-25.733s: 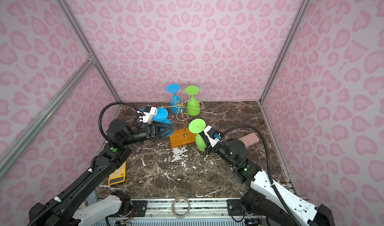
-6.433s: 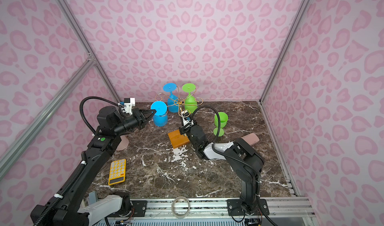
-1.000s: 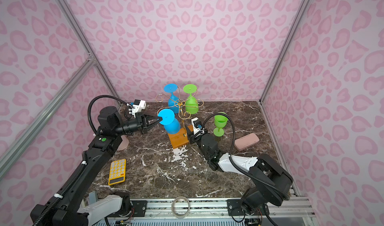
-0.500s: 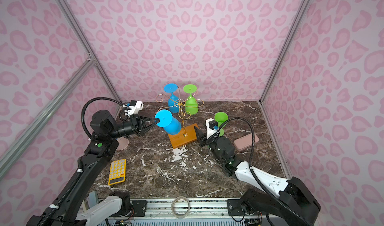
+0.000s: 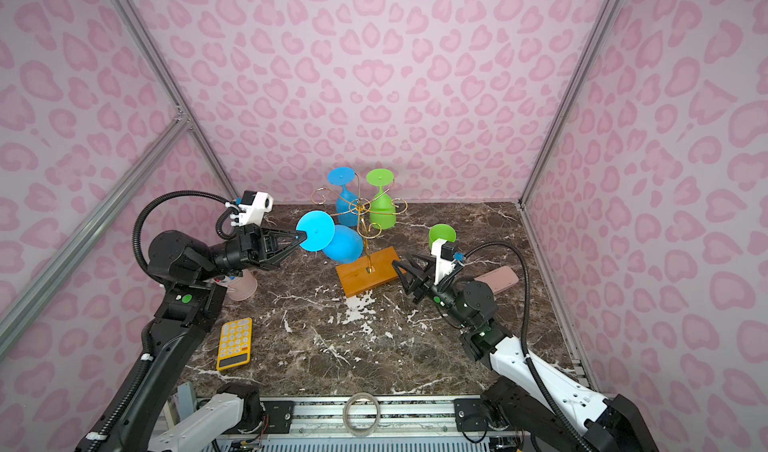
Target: Take the wine glass off the wine glass rack
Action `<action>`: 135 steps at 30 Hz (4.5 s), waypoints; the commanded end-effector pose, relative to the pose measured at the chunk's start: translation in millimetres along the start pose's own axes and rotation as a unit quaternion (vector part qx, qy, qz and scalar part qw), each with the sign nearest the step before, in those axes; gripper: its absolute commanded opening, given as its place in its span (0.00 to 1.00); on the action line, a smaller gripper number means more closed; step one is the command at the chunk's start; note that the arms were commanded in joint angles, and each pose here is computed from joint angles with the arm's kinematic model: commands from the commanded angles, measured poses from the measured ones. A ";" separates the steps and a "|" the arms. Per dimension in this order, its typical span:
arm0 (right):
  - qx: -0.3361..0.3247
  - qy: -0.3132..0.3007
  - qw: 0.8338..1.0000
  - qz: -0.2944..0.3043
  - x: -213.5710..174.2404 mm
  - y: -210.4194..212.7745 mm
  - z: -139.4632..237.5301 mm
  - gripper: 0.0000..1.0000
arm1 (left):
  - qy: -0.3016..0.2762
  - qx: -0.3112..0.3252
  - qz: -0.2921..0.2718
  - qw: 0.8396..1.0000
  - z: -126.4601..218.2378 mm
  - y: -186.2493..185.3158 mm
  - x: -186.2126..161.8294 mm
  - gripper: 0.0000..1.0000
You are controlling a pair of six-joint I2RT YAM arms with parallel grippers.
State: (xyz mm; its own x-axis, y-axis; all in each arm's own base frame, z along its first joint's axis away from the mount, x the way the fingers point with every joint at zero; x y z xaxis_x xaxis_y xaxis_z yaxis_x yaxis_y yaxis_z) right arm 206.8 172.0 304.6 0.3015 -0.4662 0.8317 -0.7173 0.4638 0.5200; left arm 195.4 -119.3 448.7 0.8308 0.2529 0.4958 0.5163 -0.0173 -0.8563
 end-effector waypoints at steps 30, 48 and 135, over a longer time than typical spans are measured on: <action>0.237 -0.074 0.964 -0.096 38.3 46.3 -30.4 0.51 | 0.010 -0.097 -0.015 0.995 -4.8 -66.0 12.0 0.04; 0.287 -0.084 0.946 -0.126 38.9 46.2 -56.7 0.51 | 0.007 -0.102 -0.014 0.995 -4.0 -67.4 6.5 0.04; -0.474 0.252 0.837 0.108 196.5 -83.2 -0.1 0.00 | -0.170 0.256 -0.383 0.871 35.4 -46.3 9.6 0.96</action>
State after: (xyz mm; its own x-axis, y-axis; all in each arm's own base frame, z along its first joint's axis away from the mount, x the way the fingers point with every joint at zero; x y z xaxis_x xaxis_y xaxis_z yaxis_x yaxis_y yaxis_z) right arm 320.3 41.9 448.3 0.5092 -0.0871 0.8562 -0.0089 0.9943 0.1064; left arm 167.3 -87.1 492.8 0.1823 0.3073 0.9340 0.7041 0.6222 -0.3422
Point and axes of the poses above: each gripper's point midway between its finger pads, its own z axis back along the fingers, its own y axis along the line the jaws close on, x = y × z, the point moved 8 cm from there along z, back along the fingers, and after that the axes turned 7 degrees about -z, right-handed, at the moved point
